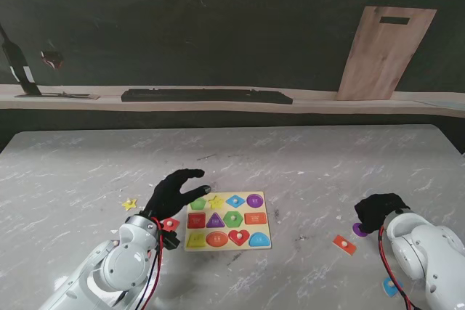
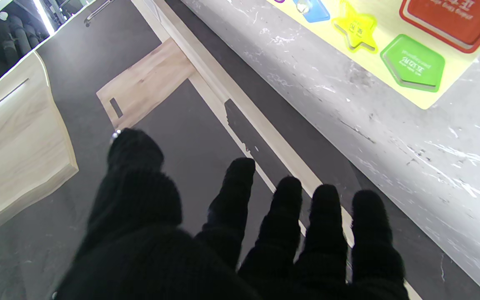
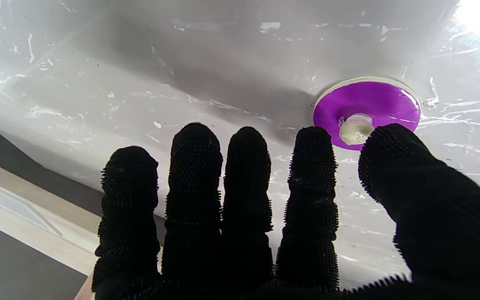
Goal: Fit puzzle pieces into a puzzle board
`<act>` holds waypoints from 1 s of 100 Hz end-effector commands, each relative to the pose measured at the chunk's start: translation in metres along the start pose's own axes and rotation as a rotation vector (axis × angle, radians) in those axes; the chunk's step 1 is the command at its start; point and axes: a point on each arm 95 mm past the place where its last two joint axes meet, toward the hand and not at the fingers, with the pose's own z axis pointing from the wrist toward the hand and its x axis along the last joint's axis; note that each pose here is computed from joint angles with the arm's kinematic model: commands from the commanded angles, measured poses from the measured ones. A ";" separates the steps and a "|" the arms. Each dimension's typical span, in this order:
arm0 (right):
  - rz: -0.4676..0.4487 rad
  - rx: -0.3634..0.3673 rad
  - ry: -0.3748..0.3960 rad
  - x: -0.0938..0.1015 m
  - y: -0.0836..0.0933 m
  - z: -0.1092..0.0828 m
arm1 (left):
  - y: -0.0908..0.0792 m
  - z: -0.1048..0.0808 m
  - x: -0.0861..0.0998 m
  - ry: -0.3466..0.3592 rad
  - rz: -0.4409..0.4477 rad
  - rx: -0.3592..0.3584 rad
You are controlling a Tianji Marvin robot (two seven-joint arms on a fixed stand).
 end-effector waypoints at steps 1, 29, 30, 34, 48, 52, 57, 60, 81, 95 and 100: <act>-0.005 0.005 0.003 0.004 -0.003 -0.001 | 0.001 0.000 0.002 0.000 -0.008 -0.003; 0.005 0.018 -0.005 0.006 -0.008 0.001 | 0.001 0.000 0.002 0.000 -0.007 -0.002; 0.006 0.019 -0.005 0.006 -0.008 0.001 | 0.001 0.000 0.002 0.000 -0.007 -0.002; 0.008 0.022 -0.005 0.007 -0.010 0.001 | 0.001 0.000 0.002 0.000 -0.007 -0.002; 0.014 0.033 -0.009 0.009 -0.014 0.003 | 0.001 0.000 0.002 0.000 -0.007 -0.002; 0.016 0.037 -0.010 0.009 -0.015 0.003 | 0.001 0.000 0.002 0.000 -0.006 -0.002; 0.019 0.042 -0.010 0.009 -0.017 0.004 | 0.001 0.000 0.002 0.000 -0.006 -0.002; 0.021 0.046 -0.010 0.009 -0.018 0.004 | 0.001 0.000 0.002 0.000 -0.006 -0.002; 0.049 0.034 -0.011 0.008 -0.022 0.006 | 0.002 0.000 0.002 -0.001 -0.006 -0.002; 0.070 -0.033 -0.014 0.006 -0.018 0.006 | 0.002 0.000 0.003 -0.001 -0.006 -0.003; 0.071 -0.063 -0.010 0.006 -0.014 0.006 | 0.002 0.000 0.003 0.000 -0.006 -0.003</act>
